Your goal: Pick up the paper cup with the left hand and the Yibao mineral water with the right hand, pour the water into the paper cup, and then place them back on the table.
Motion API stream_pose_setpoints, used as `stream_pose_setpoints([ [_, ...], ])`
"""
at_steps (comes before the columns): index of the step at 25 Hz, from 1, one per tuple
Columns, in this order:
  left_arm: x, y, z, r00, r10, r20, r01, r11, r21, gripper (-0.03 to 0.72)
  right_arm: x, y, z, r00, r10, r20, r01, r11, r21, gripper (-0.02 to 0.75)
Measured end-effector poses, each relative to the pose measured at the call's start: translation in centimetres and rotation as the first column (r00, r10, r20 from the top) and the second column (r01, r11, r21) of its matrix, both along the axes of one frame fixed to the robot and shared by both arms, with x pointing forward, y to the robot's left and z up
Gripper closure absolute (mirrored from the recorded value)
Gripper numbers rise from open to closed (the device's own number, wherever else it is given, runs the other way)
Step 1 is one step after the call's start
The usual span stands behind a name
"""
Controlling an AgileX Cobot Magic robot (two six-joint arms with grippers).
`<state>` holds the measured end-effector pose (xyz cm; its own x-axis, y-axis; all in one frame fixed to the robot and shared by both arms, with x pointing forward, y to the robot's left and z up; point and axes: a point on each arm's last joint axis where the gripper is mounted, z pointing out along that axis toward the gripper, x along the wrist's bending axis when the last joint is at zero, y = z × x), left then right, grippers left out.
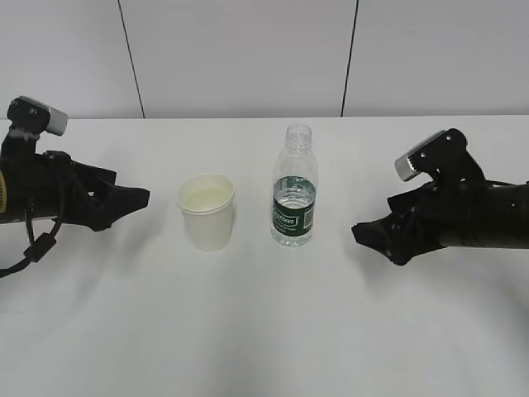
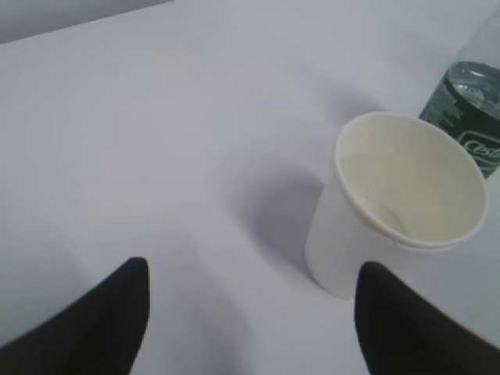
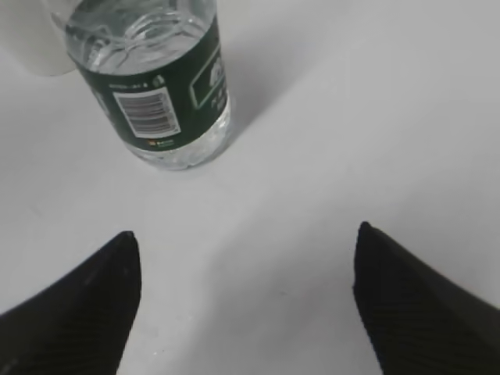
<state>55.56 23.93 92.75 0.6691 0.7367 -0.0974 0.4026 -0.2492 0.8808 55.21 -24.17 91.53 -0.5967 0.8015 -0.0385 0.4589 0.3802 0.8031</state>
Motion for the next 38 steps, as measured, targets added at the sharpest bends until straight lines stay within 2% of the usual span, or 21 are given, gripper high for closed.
stream_pose_setpoints([
  [4, 0.0, -0.1, 0.1, 1.000, -0.009, 0.007, 0.009, 1.000, -0.018, 0.149, -0.2, -0.2, 1.4, 0.999, -0.045, 0.007, 0.045, 0.999, 0.015, 0.126],
  [10, -0.2, -0.5, 0.7, 0.998, -0.045, 0.037, 0.048, 0.996, -0.071, 0.149, -0.7, -1.1, 2.0, 0.991, -0.123, -0.047, 0.121, 0.991, -0.054, 0.141],
  [13, -0.3, -0.6, 1.0, 0.997, -0.058, 0.046, 0.060, 0.997, -0.055, 0.151, -0.9, -1.3, 2.2, 0.987, -0.147, -0.069, 0.143, 0.988, -0.059, 0.144],
  [18, -0.6, -0.1, 2.4, 0.997, -0.035, 0.067, 0.033, 0.999, 0.029, 0.157, -1.1, -1.3, 3.1, 0.982, -0.168, -0.090, 0.166, 0.986, -0.027, 0.144],
  [24, -1.5, 0.4, 4.5, 0.999, -0.001, 0.051, -0.003, 0.997, 0.080, 0.195, -1.2, -1.3, 4.9, 0.977, -0.177, -0.123, 0.175, 0.984, -0.024, 0.144],
  [25, -1.8, 0.4, 4.7, 0.999, -0.003, 0.044, -0.002, 0.996, 0.094, 0.200, -1.2, -1.3, 5.3, 0.968, -0.206, -0.143, 0.209, 0.978, 0.010, 0.144],
  [30, -3.2, 0.4, 6.6, 1.000, 0.004, -0.005, -0.003, 0.996, 0.089, 0.204, -1.7, -1.1, 7.4, 0.968, -0.218, -0.128, 0.228, 0.971, 0.075, 0.144],
  [35, -5.4, 0.5, 9.1, 0.999, -0.002, -0.038, 0.006, 0.994, 0.111, 0.205, -2.9, -1.1, 10.5, 0.978, -0.207, -0.035, 0.209, 0.972, 0.110, 0.144],
  [38, -6.9, 0.4, 11.1, 1.000, 0.016, -0.017, -0.015, 0.998, 0.057, 0.205, -4.1, -1.1, 12.9, 0.978, -0.204, 0.042, 0.197, 0.971, 0.137, 0.144],
])
